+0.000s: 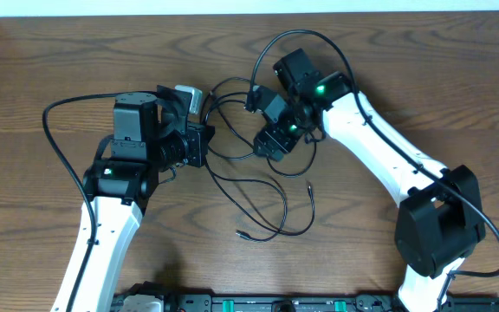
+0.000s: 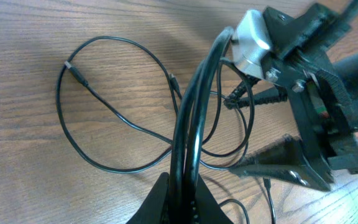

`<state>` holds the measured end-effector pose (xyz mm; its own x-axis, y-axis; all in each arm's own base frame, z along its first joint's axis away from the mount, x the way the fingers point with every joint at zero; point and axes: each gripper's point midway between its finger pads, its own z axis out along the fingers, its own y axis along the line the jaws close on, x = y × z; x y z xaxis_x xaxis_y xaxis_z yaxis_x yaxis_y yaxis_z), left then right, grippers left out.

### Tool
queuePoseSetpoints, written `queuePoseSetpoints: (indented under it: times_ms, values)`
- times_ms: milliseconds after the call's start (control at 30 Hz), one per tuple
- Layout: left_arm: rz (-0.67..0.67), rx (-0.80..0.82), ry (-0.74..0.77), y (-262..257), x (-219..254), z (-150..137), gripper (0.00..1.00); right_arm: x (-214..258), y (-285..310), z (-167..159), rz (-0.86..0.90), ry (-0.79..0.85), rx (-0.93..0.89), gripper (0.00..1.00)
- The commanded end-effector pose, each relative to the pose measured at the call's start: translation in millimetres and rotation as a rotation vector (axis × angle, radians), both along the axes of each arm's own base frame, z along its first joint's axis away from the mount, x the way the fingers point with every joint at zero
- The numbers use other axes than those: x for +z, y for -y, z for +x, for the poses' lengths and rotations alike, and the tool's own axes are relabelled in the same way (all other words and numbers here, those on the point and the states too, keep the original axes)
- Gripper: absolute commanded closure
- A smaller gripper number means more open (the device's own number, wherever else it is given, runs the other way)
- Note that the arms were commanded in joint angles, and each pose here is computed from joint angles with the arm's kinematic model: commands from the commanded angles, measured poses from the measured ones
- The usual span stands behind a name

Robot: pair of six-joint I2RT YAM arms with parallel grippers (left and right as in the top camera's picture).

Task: Untangle cables
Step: 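Reach the right gripper back and grasp a black cable near the left gripper, then pull the black cable up and to the upper right with the right gripper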

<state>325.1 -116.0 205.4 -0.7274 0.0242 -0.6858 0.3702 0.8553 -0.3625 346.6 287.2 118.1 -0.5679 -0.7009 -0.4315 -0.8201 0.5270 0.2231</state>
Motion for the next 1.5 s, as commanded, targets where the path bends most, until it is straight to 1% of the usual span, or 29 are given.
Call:
queuePoseSetpoints:
  times_ms: [0, 33, 67, 133, 167, 267, 300, 367, 467, 500, 533, 567, 667, 733, 833, 900, 967, 1000, 1033, 1067, 1100, 1167, 1267, 1333, 1467]
  values:
    - [0.014, 0.010, -0.006, -3.6, -5.6, 0.7, 0.93, 1.2, 1.1, 8.9, -0.029, 0.027, -0.071, 0.44]
    - [0.013, 0.010, -0.006, -3.6, -5.6, 0.7, 0.93, 1.4, 0.8, 9.4, -0.027, 0.025, -0.079, 0.60]
    - [0.014, 0.010, -0.006, -3.5, -5.7, 0.7, 0.92, 1.5, 0.7, 9.7, -0.026, 0.024, -0.083, 0.80]
    - [0.014, 0.010, -0.006, -3.5, -5.6, 0.8, 0.93, 1.0, 2.1, 10.8, -0.031, 0.020, -0.106, 0.96]
    - [0.014, 0.010, -0.006, -3.5, -5.7, 0.7, 0.93, 0.0, 5.5, 13.7, -0.045, 0.020, -0.141, 0.99]
    - [0.014, 0.010, -0.006, -3.5, -5.7, 0.7, 0.92, -4.1, 21.7, 25.3, -0.119, 0.047, -0.251, 0.99]
    - [0.014, 0.010, -0.006, -3.6, -5.6, 0.7, 0.90, -5.2, 27.7, 29.2, -0.147, 0.061, -0.285, 0.99]
    - [0.014, 0.010, -0.006, -3.6, -5.6, 0.7, 0.83, -6.9, 41.9, 37.2, -0.204, 0.090, -0.361, 0.99]
    - [0.014, 0.010, -0.006, -3.6, -5.6, 0.7, 0.54, -7.3, 73.2, 51.2, -0.304, 0.137, -0.522, 0.99]
    - [0.014, 0.010, -0.006, -3.6, -5.6, 0.7, 0.42, -5.7, 87.3, 56.3, -0.339, 0.156, -0.594, 0.99]
    - [0.014, 0.010, -0.006, -3.6, -5.7, 0.8, 0.24, -4.1, 102.7, 61.4, -0.373, 0.173, -0.672, 0.99]
    - [0.014, 0.010, -0.006, -3.7, -5.7, 0.9, 0.10, -1.0, 124.8, 66.8, -0.411, 0.190, -0.781, 0.99]
    - [0.014, 0.010, -0.005, -3.7, -5.5, 0.8, 0.09, 5.9, 165.5, 72.5, -0.445, 0.188, -0.963, 0.99]
    - [0.014, 0.010, -0.006, -3.6, -5.7, 0.8, 0.08, 12.0, 193.6, 75.5, -0.434, 0.166, -1.074, 0.99]
    - [0.015, 0.010, -0.013, -3.7, -6.8, -0.3, 0.08, 25.9, 222.9, 79.6, -0.341, 0.110, -1.167, 0.99]
    - [0.015, 0.010, -0.013, -3.8, -6.9, -0.4, 0.08, 42.1, 226.2, 84.0, -0.207, 0.068, -1.130, 0.99]
    - [0.015, 0.010, -0.013, -3.8, -6.9, -0.4, 0.08, 70.2, 219.1, 88.8, -0.019, 0.054, -1.032, 0.99]
    - [0.015, 0.010, -0.013, -3.7, -6.9, -0.4, 0.08, 95.3, 212.3, 90.3, 0.111, 0.067, -0.960, 0.99]
    - [0.015, 0.010, -0.013, -3.7, -6.9, -0.4, 0.08, 115.8, 206.5, 90.0, 0.205, 0.085, -0.899, 0.99]
    - [0.015, 0.010, -0.013, -3.7, -6.9, -0.4, 0.08, 149.1, 198.0, 86.1, 0.336, 0.121, -0.807, 0.99]
    - [0.015, 0.010, -0.014, -3.7, -6.9, -0.5, 0.07, 174.7, 192.5, 81.5, 0.427, 0.151, -0.742, 0.99]
    - [0.015, 0.010, -0.015, -3.8, -7.1, -0.7, 0.08, 242.6, 181.5, 61.9, 0.628, 0.244, -0.584, 0.99]
    - [0.015, 0.010, -0.018, -3.8, -7.6, -1.2, 0.08, 342.4, 168.1, 10.2, 0.840, 0.438, -0.295, 0.99]
    - [0.016, 0.010, -0.022, -3.8, -8.3, -1.8, 0.08, 396.2, 165.3, -25.8, 0.904, 0.574, -0.173, 0.99]
    - [0.019, 0.009, -0.047, -4.1, -13.4, -4.0, 0.07, 471.2, 166.1, -84.6, 0.941, 0.840, -0.084, 0.99]
